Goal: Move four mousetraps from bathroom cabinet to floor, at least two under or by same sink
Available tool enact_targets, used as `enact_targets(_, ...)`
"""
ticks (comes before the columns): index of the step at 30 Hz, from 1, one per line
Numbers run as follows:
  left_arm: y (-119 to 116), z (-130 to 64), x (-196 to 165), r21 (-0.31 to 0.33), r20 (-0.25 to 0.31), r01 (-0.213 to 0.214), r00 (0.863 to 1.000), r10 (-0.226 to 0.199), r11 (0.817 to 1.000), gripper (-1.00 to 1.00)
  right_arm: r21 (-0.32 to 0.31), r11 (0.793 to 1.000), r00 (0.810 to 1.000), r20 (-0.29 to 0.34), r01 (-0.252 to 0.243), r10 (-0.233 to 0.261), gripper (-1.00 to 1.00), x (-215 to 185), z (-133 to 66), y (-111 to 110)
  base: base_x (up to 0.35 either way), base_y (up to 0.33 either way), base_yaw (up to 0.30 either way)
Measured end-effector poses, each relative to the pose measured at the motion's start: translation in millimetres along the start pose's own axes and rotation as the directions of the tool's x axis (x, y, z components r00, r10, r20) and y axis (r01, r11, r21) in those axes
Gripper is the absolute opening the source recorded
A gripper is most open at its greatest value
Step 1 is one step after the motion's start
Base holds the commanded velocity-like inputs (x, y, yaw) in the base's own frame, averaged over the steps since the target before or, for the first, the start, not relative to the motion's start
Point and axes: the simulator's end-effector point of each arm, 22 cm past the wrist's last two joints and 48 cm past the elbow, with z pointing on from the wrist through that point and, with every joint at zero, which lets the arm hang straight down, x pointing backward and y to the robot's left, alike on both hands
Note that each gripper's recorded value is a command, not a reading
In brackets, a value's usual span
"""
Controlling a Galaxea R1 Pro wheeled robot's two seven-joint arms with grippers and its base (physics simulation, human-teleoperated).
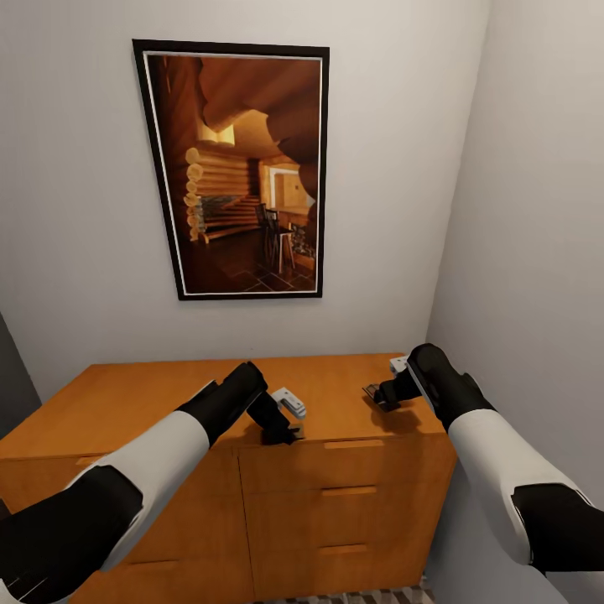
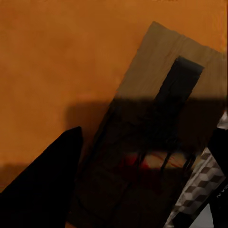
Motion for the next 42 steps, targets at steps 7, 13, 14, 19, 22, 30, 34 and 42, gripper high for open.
enact_targets(7, -37, -9.0, -41, 0.045, 0.073, -0.035, 0.997, 0.032, 0.998, -1.00, 0.002, 1.000, 1.000, -0.001, -0.001, 0.001, -1.00, 1, 0.5, -2, 0.000, 0.000, 0.000)
enact_targets(13, -43, -30.2, -65, 0.030, 0.123, -0.046, 0.992, 0.042, 0.998, -1.00, 0.002, 1.000, 1.000, -0.001, -0.001, 0.001, -1.00, 1, 0.5, -2, 0.000, 0.000, 0.000)
enact_targets(14, -43, -33.4, -69, 0.027, 0.131, -0.048, 0.990, 0.044, 0.998, -1.00, 0.002, 1.000, 1.000, -0.001, -0.001, 0.001, -1.00, 1, 0.5, -2, 0.000, 0.000, 0.000)
enact_targets(19, -34, -63.9, -94, 0.046, 0.230, 0.021, 0.973, -0.031, 0.999, -1.00, 0.002, 1.000, 1.000, -0.002, -0.001, 0.001, -1.00, 1, 0.4, -2, 0.000, 0.000, 0.000)
enact_targets(22, -8, -93.4, -105, 0.085, 0.310, 0.147, 0.936, -0.166, 0.986, -1.00, 0.003, 1.000, 1.000, -0.002, 0.000, 0.000, -1.00, 1, 0.5, -2, 0.000, 0.000, 0.000)
enact_targets(30, 73, -119.7, -74, 0.062, 0.371, 0.367, 0.855, -0.363, 0.928, -1.00, -0.006, 1.000, 1.000, 0.018, 0.005, -0.005, -1.00, -7, -3.1, 6, 0.000, 0.000, 0.000)
enact_targets(34, 113, -130.5, -49, 0.096, 0.398, 0.481, 0.784, -0.476, 0.871, -1.00, -0.001, 1.000, 0.997, 0.070, 0.014, -0.013, -1.00, -25, -15.3, 9, 0.000, 0.000, 0.000)
enact_targets(42, 180, -124.3, 40, 0.004, 0.331, 0.617, 0.741, -0.584, 0.787, -1.00, -0.047, 0.997, 0.983, 0.178, 0.054, -0.045, -1.00, -65, -41.3, 55, 0.000, 0.000, 0.000)
